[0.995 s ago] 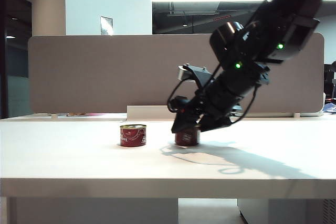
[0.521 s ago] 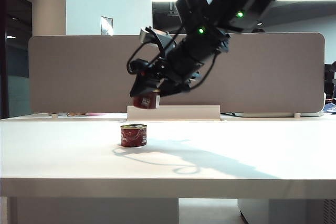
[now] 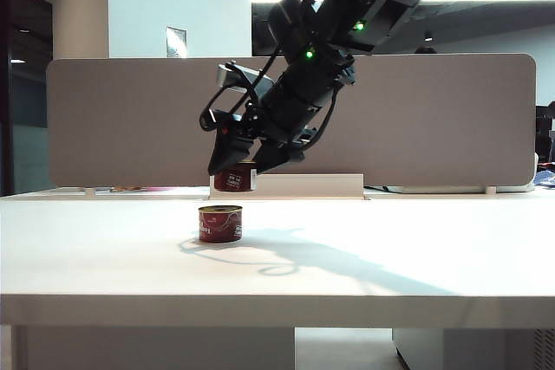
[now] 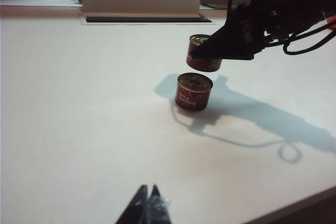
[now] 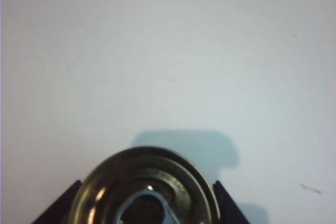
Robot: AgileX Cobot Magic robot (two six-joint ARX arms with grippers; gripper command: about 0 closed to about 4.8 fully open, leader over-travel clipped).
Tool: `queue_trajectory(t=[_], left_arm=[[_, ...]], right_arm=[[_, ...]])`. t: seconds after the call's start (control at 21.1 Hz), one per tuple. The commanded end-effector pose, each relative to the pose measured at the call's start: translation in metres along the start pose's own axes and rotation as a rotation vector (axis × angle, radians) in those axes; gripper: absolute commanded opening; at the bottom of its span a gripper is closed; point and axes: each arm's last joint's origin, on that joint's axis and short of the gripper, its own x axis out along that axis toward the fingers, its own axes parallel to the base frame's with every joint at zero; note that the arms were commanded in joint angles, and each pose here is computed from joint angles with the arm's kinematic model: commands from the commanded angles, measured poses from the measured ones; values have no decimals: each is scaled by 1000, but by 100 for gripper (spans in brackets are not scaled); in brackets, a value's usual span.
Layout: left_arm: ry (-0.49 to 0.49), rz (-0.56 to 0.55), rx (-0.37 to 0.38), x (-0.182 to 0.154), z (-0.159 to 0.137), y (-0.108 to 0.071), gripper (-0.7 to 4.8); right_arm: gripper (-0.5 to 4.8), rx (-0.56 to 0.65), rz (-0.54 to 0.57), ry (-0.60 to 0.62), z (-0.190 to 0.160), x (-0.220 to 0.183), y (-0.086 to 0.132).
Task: Stack a can of tomatoes on the right onto the can of tomatoes on the left.
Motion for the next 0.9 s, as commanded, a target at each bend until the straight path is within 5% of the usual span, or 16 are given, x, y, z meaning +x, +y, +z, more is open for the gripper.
queue_trajectory(t=[0.05, 0.66, 0.9], left_arm=[[7, 0, 0, 0, 0, 0, -6], [8, 0, -1, 0, 0, 0, -6], [8, 0, -1, 0, 0, 0, -6]], right_arm=[[166, -21, 23, -33, 6, 0, 10], [172, -23, 34, -2, -6, 15, 15], [335, -24, 32, -4, -6, 15, 15]])
